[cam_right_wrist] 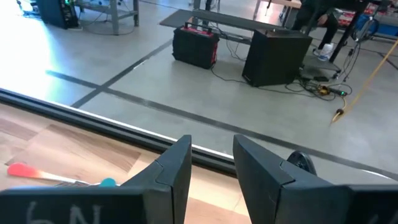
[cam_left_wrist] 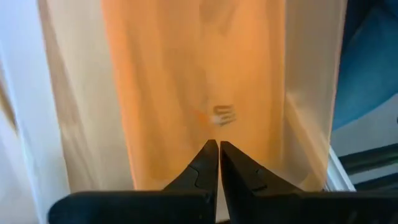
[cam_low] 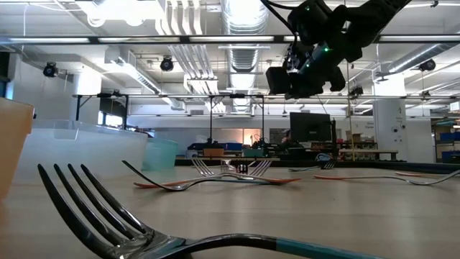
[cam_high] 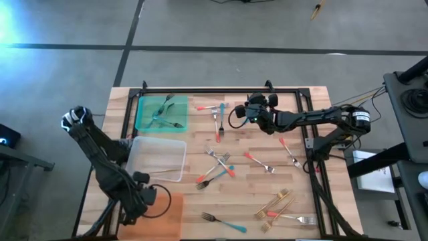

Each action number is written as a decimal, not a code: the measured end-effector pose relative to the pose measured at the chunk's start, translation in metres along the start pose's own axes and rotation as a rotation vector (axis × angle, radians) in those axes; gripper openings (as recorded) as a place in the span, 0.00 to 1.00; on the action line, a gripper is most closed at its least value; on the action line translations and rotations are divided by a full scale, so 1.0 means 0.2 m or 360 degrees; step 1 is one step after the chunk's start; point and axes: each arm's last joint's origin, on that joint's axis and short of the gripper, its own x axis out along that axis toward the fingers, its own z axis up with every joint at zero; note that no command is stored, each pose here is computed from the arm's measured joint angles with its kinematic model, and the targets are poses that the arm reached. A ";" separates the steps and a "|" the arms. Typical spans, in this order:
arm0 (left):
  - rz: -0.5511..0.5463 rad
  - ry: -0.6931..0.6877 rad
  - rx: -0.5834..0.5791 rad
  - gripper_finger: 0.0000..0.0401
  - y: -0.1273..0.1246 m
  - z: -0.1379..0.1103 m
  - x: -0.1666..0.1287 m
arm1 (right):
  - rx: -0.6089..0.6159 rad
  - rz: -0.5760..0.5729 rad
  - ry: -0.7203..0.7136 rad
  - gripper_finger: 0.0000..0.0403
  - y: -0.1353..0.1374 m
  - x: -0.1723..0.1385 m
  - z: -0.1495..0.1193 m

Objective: Sort silverware by color (type)
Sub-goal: Put the orange fork into the orange bin

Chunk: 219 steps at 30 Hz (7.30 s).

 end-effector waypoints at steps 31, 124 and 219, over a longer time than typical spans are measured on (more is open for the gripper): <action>0.0976 -0.1190 0.0672 0.00 0.12 0.24 -0.11 | 0.0005 0.0003 -0.0006 0.28 0.00 0.00 0.00; 0.0928 -0.1894 0.0285 0.21 0.89 0.58 -0.08 | -0.0265 0.1416 0.1829 0.28 0.07 -0.37 -0.32; 0.1275 -0.2062 -0.0247 0.45 0.93 0.59 -0.15 | -0.0634 0.0975 0.0141 0.02 0.33 -0.33 0.04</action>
